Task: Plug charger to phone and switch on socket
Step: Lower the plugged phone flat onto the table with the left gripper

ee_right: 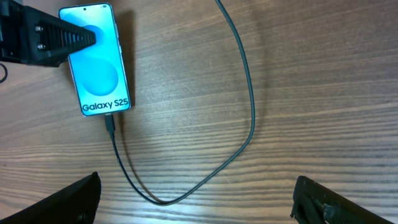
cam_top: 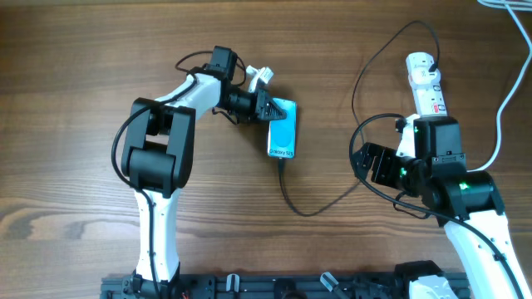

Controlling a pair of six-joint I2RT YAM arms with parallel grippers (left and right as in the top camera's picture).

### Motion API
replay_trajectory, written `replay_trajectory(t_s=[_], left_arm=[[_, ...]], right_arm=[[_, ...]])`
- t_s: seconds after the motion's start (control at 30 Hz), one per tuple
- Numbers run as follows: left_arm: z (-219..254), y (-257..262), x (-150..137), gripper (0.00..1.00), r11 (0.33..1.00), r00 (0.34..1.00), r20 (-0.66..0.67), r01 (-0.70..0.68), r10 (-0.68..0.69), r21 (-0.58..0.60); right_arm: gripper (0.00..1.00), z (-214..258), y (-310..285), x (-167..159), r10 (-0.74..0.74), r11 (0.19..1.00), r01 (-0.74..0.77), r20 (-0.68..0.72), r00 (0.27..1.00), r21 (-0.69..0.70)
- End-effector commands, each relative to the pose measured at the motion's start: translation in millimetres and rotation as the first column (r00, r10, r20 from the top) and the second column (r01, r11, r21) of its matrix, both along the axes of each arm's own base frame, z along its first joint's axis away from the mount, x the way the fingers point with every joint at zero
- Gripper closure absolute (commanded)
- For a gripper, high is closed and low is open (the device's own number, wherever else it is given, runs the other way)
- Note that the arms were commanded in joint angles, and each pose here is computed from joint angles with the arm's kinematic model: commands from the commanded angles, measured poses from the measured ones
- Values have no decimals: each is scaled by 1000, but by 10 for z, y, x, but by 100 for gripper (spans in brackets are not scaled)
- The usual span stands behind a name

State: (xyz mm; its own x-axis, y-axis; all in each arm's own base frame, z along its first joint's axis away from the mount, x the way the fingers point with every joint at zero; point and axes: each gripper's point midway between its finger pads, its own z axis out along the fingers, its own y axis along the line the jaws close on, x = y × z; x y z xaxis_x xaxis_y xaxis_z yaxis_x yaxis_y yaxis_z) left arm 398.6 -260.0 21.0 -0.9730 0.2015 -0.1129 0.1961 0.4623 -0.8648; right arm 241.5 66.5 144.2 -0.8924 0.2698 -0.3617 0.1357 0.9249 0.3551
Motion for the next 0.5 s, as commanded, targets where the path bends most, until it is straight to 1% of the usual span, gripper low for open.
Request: replay_trajectory(t_s=[0.0,0.07,0.17,0.3,0.33,0.4,0.47], left_arm=[[-162,19,-95,96,1000,1000,-28,2,-1,16],[-242,45,-128,96,999,999,-33,-4,6,36],[-428,135,-105,96,987,998,-44,-45,53,157],[-537,177,-90,96,968,995,-50,-74,89,242],[-564,184,-90,96,962,994,-48,-78,94,262],[-646,222,-78,96,935,985,-73,-122,154,334],[-683,217,-86,96,922,984,-70,-129,165,365]], right_arm=[[1,11,-24,37,-9,1000,9,2,1000,-11],[1,-10,-23,42,-9,1000,9,-7,1000,-12],[1,-36,-23,45,-9,1000,9,-18,1000,-14],[1,-58,-23,48,-9,1000,9,-27,1000,-15],[1,-63,-23,48,-9,1000,8,-29,1000,-15],[0,-69,-22,50,-9,1000,9,-32,999,-16],[0,-74,-22,50,-9,1000,8,-34,999,-16]])
